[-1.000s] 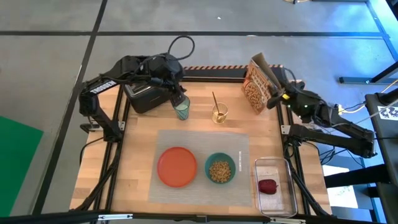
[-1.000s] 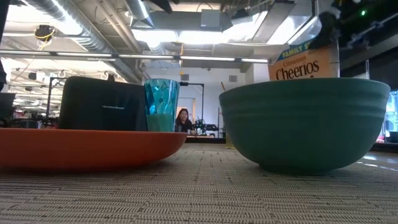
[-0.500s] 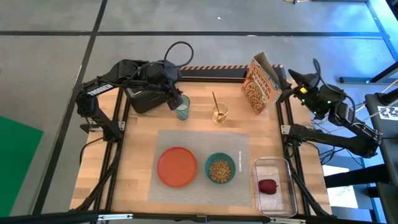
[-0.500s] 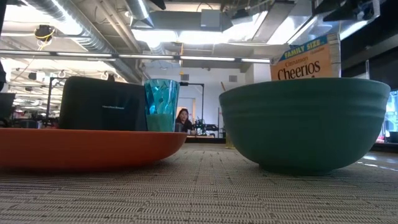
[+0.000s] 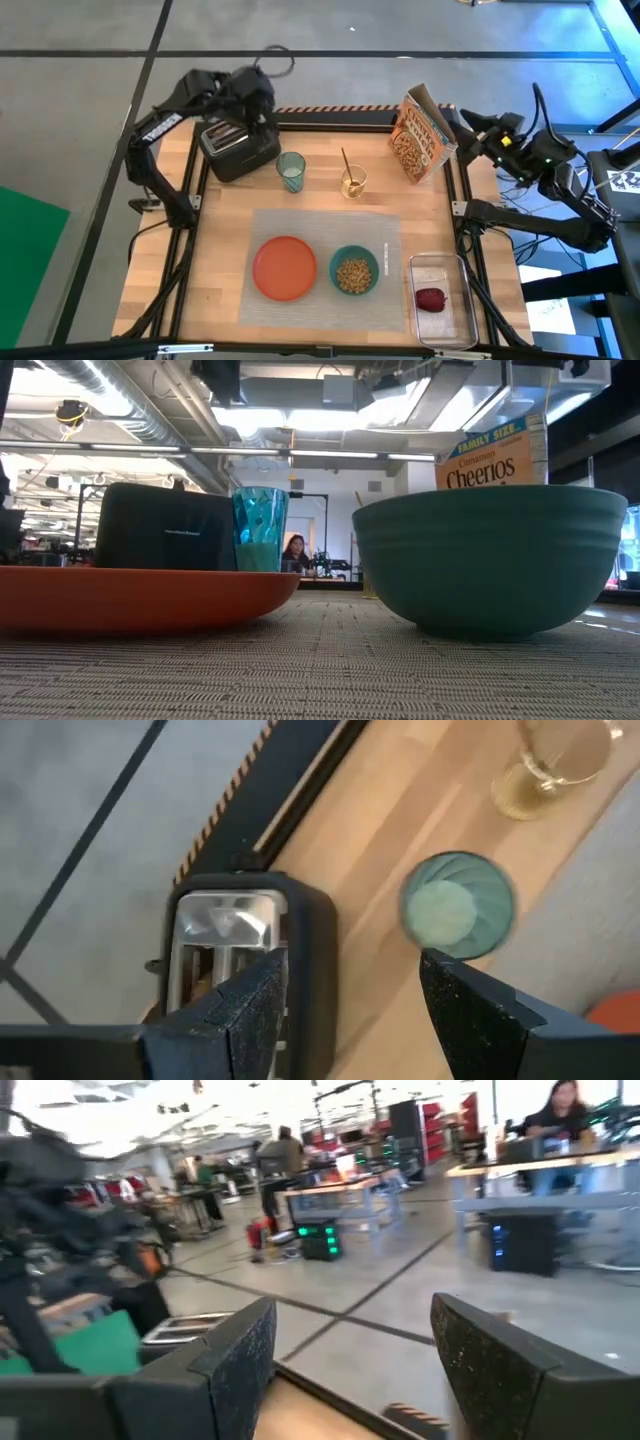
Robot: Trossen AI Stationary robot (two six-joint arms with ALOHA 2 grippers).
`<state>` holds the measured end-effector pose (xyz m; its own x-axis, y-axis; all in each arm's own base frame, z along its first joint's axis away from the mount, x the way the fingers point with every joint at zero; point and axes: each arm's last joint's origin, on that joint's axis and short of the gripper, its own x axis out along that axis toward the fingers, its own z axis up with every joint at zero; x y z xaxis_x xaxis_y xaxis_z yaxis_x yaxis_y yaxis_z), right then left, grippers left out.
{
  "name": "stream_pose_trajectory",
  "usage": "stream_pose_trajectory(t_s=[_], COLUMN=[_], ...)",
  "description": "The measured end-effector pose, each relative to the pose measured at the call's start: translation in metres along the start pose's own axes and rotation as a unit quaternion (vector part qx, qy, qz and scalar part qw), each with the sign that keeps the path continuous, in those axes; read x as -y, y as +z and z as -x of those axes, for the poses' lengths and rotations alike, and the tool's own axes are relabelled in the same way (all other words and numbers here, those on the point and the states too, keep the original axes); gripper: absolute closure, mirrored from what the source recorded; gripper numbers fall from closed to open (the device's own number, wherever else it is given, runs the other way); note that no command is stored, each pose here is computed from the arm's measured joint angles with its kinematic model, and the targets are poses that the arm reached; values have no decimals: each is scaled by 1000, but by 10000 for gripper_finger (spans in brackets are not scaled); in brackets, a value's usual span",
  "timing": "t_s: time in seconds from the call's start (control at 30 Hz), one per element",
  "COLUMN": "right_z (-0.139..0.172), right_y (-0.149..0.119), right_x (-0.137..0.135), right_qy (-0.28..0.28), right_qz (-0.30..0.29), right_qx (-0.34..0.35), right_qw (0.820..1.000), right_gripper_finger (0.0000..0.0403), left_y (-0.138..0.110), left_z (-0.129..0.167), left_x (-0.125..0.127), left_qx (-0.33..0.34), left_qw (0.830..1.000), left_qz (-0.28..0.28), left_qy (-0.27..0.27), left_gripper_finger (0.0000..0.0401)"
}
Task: Arrange a breakfast setting
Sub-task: Put the toasted bread on the orange plate
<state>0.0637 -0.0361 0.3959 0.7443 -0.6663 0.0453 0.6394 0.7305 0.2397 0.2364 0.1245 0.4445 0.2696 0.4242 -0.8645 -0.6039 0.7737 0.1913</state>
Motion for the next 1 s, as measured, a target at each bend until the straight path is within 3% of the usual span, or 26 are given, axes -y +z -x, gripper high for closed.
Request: stream_pose_trajectory(t_s=[0.13,0.27,0.47,0.67,1.0], right_z=[-3,-4,-4,-4,-3], right_y=[4,5,3,-2,-4], right_x=[-4,-7,-7,-5,-2], right_qy=[40,69,71,50,23], right_qz=[-30,-46,-49,-27,-10], right_qx=[-12,-17,-29,-52,-57], right_qw=[999,996,996,997,998], right_gripper_finger=[167,195,228,233,233], left_y=[0,-4,-21,-41,-53], left_z=[-8,-19,-64,-99,-118], left_x=[-35,-67,-83,-86,-105], left_qx=[-14,-31,-119,-210,-228], left_qw=[999,996,984,972,965], left_qz=[30,78,104,102,128], left_qy=[6,-30,-80,-4,36], left_gripper_finger=[209,245,281,305,327])
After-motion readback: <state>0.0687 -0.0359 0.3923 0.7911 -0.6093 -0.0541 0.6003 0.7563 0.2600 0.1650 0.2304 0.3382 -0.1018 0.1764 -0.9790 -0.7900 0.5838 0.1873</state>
